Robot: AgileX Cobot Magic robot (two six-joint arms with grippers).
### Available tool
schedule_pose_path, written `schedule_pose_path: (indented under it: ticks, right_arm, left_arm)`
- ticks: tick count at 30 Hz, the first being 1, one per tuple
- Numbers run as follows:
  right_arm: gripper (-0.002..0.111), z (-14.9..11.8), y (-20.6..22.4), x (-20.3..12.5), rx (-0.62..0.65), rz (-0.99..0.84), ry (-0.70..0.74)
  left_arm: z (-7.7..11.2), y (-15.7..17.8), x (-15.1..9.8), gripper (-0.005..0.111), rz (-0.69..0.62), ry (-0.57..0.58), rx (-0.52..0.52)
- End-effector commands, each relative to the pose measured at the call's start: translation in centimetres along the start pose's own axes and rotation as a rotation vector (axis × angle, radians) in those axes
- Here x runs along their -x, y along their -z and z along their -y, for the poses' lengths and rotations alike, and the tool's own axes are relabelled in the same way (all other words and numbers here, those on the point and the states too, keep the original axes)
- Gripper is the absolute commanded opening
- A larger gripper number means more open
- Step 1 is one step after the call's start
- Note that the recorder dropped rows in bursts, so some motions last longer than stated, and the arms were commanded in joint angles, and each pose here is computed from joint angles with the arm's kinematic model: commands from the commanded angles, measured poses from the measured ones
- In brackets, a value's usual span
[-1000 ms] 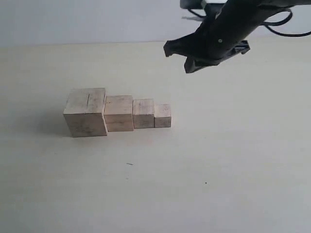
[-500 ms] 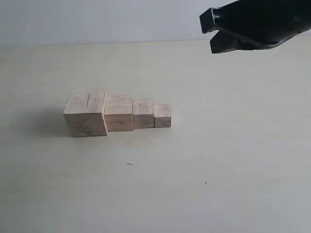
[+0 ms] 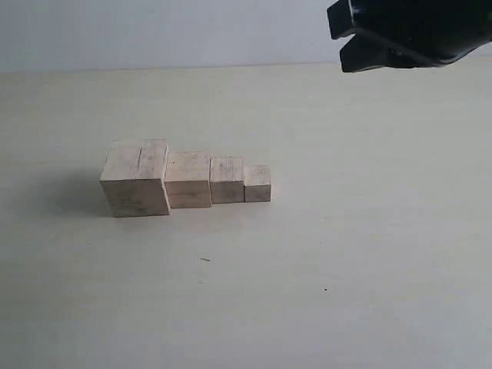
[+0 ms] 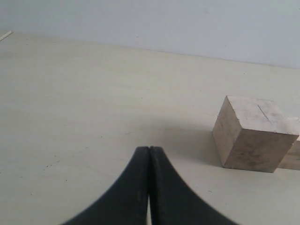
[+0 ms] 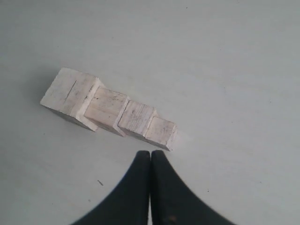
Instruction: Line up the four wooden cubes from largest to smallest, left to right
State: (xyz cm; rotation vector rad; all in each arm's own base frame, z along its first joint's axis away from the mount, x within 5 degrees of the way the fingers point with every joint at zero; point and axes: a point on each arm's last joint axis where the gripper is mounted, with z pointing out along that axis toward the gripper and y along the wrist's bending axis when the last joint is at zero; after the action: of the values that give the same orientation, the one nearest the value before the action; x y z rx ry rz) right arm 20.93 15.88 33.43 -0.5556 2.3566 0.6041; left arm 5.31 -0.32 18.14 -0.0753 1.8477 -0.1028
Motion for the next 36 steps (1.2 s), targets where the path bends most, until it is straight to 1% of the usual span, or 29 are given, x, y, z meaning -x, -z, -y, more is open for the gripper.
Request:
schedule_pose_path:
  ticks: [1, 3, 8, 11, 14, 18, 23, 25, 29, 33, 36]
  right_arm:
    - [0.0, -0.6, 2.3, 0.1, 0.017, 0.08, 0.026]
    - [0.0, -0.8, 3.8, 0.1, 0.023, 0.137, 0.036]
    - [0.0, -1.1, 9.4, 0.2, 0.014, 0.37, 0.062]
    - [0.0, 0.0, 12.0, -0.9, -0.054, 0.449, 0.064]
    - [0.0, 1.6, 13.5, -2.8, -0.151, 0.497, 0.03]
    - [0.0, 3.8, 14.3, -6.4, -0.326, 0.529, -0.019]
    - [0.0, 5.4, 14.3, -11.3, -0.53, 0.571, -0.013]
    - [0.0, 5.8, 13.8, -13.1, -0.589, 0.583, 0.005]
    - [0.0, 5.7, 13.2, -16.4, -0.63, 0.629, 0.029]
    - [0.0, 5.3, 13.0, -18.6, -0.585, 0.763, -0.071]
    - [0.0, 5.3, 12.7, -19.6, -0.603, 0.842, -0.031]
  left_arm:
    - [0.0, 0.0, 0.0, 0.0, 0.006, -0.003, -0.006]
    - [0.0, 0.0, 0.0, 0.0, 0.006, -0.003, -0.006]
    - [0.0, 0.0, 0.0, 0.0, 0.006, -0.003, -0.006]
    - [0.0, 0.0, 0.0, 0.0, 0.006, -0.003, -0.006]
    - [0.0, 0.0, 0.0, 0.0, 0.006, -0.003, -0.006]
    - [0.0, 0.0, 0.0, 0.0, 0.006, -0.003, -0.006]
    - [0.0, 0.0, 0.0, 0.0, 0.006, -0.003, -0.006]
    - [0.0, 0.0, 0.0, 0.0, 0.006, -0.003, -0.006]
    - [0.0, 0.0, 0.0, 0.0, 0.006, -0.003, -0.006]
    - [0.0, 0.0, 0.0, 0.0, 0.006, -0.003, -0.006]
    - [0.0, 0.0, 0.0, 0.0, 0.006, -0.003, -0.006]
